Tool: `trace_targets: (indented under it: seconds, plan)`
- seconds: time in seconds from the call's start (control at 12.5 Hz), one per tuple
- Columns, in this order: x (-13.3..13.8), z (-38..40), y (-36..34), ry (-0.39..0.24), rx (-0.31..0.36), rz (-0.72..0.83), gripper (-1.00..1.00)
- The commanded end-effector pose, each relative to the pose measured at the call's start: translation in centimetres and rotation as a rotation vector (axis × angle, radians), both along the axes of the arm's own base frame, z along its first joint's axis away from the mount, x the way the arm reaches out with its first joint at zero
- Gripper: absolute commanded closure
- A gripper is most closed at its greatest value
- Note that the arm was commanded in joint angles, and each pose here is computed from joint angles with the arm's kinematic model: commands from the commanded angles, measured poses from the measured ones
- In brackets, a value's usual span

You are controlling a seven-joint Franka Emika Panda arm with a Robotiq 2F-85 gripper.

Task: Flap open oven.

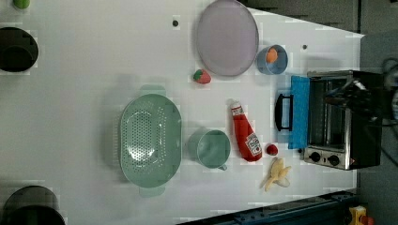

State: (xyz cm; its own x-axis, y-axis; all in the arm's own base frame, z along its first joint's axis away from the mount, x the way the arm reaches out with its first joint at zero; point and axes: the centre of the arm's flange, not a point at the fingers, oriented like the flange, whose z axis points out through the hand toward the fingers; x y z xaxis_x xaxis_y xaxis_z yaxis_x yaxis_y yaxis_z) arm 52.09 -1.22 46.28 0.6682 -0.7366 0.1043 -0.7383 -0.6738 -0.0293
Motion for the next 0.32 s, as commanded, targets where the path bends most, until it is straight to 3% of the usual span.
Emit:
trace_targets:
  seconds: [0.08, 0.32]
  plan:
    - [-1.1, 2.6, 0.2, 0.062, 0.052, -0.076, 0.65]
    - [-1.4, 8.4, -0.6, 0.067, 0.057, -0.092, 0.65]
